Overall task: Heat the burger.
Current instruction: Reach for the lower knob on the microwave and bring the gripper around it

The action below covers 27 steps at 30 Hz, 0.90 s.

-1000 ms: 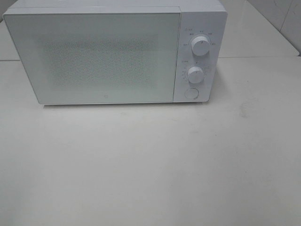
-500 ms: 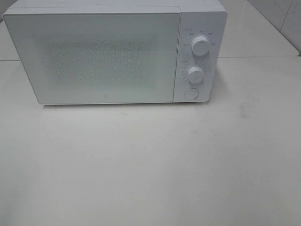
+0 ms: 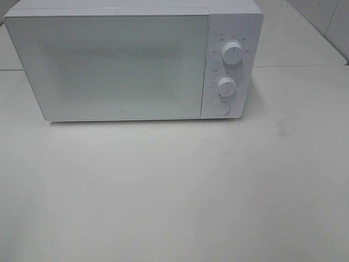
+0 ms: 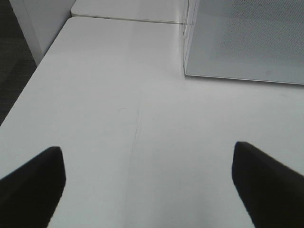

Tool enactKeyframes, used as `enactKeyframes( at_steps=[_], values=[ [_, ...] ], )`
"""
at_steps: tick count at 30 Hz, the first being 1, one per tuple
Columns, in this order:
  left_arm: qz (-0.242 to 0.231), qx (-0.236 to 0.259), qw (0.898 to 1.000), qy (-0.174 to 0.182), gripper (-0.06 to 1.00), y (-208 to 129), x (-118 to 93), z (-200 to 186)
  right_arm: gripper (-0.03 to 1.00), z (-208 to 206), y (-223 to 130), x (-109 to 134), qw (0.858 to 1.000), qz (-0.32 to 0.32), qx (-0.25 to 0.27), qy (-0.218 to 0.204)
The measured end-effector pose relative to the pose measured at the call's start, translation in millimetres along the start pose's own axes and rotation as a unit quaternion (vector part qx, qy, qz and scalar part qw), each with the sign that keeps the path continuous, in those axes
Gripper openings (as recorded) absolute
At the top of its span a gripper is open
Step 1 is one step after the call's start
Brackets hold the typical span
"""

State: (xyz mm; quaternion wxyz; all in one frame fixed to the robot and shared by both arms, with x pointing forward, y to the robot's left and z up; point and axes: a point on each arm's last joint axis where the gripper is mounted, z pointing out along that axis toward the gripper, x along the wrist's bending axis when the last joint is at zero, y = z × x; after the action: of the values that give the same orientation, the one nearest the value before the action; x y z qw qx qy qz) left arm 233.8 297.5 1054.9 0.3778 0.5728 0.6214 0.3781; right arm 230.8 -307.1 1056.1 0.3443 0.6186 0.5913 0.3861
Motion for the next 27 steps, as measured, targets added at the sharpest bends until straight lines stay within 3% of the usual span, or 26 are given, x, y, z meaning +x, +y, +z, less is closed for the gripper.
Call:
enactKeyframes(
  at_steps=[8, 27],
  values=[
    [0.000, 0.000, 1.000, 0.000, 0.87, 0, 0, 0, 0.74, 23, 27, 6, 1.000, -0.006, -0.024, 0.008],
    [-0.001, 0.000, 1.000, -0.002, 0.87, 0, 0, 0, 0.74, 95, 44, 17, 0.999, -0.018, -0.030, 0.024]
  ],
)
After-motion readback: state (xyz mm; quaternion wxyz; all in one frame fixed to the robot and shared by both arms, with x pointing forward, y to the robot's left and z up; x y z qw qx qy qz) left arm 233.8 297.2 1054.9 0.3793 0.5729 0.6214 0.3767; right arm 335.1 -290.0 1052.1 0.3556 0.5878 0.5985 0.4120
